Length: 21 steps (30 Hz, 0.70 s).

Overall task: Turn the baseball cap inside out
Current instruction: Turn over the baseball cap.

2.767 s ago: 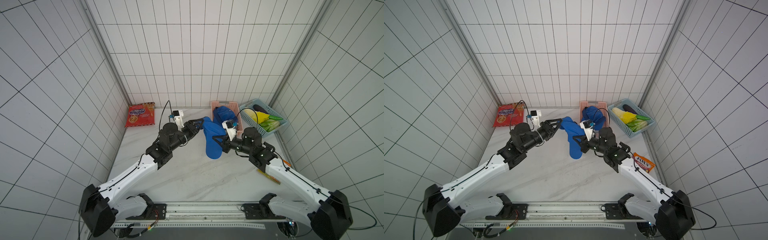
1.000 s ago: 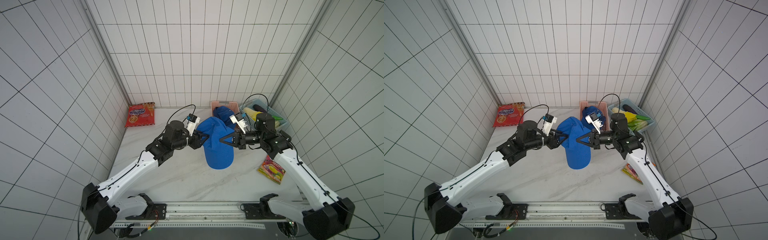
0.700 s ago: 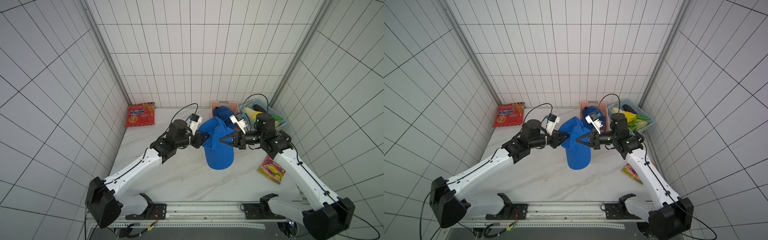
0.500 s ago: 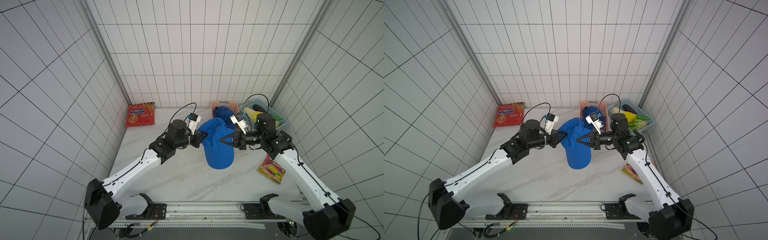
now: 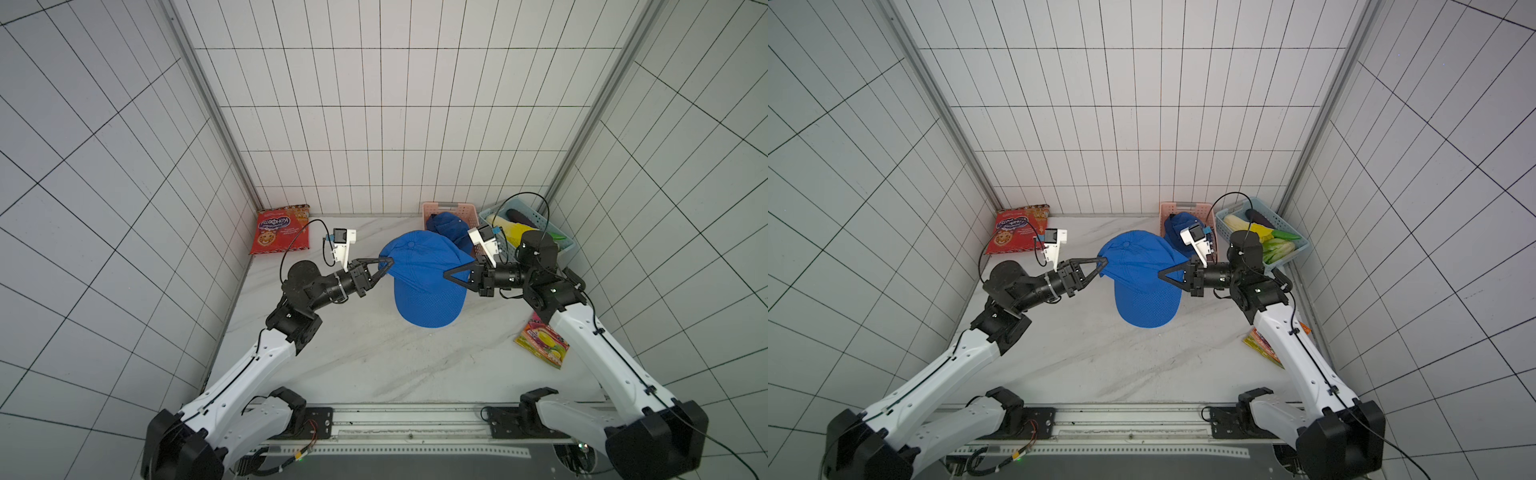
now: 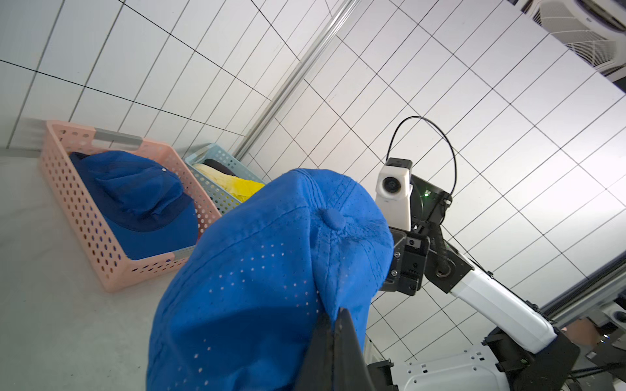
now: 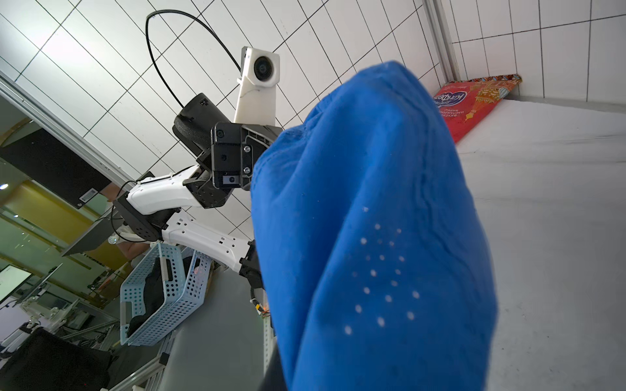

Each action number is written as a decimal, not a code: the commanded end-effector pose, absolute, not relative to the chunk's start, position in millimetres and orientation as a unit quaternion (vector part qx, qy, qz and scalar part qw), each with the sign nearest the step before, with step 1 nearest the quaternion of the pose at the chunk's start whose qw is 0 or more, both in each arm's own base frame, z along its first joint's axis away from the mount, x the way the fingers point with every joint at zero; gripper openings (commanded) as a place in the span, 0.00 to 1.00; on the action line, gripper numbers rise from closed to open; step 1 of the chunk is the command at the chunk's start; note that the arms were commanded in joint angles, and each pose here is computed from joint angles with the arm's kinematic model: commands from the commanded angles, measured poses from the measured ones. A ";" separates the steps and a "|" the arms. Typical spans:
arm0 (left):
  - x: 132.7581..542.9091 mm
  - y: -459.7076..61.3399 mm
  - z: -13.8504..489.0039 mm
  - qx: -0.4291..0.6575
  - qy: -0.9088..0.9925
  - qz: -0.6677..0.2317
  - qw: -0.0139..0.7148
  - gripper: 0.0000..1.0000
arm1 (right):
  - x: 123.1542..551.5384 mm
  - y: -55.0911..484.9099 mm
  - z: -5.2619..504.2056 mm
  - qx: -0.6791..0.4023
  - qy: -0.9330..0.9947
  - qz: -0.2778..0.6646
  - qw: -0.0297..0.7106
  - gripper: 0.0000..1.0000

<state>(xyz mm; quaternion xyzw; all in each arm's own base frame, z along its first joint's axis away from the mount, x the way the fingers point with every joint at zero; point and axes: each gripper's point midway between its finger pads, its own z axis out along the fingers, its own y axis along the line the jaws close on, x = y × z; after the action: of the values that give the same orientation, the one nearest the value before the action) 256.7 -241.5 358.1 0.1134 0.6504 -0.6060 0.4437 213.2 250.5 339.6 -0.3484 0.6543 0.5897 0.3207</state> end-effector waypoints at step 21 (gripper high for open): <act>245.8 -250.9 337.4 0.288 0.706 -0.475 0.439 0.65 | 168.2 258.7 281.6 -0.527 0.685 0.409 0.292 0.00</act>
<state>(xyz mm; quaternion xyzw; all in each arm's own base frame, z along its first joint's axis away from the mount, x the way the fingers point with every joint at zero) 254.5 -241.5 349.4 0.2227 0.6993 -0.5024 0.4571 176.4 264.6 294.4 -0.4825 0.6857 0.4565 0.2976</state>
